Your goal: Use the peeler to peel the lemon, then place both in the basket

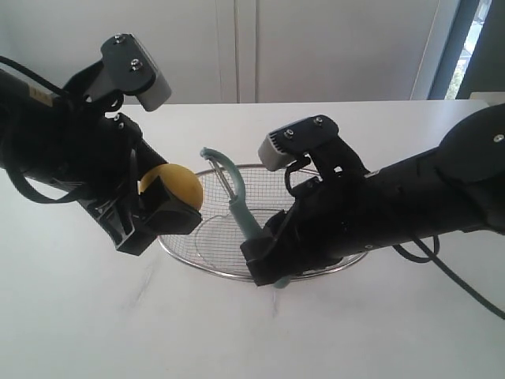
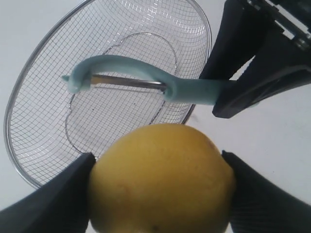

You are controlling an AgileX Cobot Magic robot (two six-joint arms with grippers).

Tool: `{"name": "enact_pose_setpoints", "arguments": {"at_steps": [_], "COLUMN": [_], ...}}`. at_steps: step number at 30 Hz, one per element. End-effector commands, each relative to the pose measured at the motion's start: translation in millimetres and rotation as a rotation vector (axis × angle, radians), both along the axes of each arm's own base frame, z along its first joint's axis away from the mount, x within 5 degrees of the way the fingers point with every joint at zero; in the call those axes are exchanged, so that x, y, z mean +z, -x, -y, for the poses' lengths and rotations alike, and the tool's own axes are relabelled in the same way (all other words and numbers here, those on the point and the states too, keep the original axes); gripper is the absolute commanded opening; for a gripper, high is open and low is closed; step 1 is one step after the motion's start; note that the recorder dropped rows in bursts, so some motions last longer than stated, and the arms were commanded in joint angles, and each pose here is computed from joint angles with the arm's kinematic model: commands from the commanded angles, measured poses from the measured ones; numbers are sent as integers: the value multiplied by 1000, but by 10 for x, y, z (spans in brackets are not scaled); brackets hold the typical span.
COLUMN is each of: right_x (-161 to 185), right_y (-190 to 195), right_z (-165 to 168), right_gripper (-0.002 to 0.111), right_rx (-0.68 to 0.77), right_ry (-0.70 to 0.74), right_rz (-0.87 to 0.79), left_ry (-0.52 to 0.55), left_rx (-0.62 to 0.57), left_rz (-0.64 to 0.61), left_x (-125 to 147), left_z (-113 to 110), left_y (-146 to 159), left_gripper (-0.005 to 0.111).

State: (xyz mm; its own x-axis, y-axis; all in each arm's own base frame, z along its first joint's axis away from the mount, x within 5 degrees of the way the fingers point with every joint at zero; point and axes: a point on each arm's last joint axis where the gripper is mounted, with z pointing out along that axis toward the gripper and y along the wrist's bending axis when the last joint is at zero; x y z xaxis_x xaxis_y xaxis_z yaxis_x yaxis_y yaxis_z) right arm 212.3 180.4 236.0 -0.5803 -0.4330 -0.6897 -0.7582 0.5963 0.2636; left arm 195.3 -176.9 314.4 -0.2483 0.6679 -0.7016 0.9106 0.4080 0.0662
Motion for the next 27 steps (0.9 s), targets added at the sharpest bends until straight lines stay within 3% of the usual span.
{"name": "enact_pose_setpoints", "arguments": {"at_steps": [1, 27], "right_x": [41, 68], "right_y": [28, 90], "right_z": [-76, -151], "right_gripper": [0, 0], "right_rx": [19, 44], "right_ry": [-19, -74], "right_rz": [31, -3], "left_ry": [22, 22], "left_rx": [10, 11], "left_rz": [-12, -11], "left_x": [17, 18], "left_z": [4, 4], "left_y": [14, 13], "left_gripper": [0, 0]}}
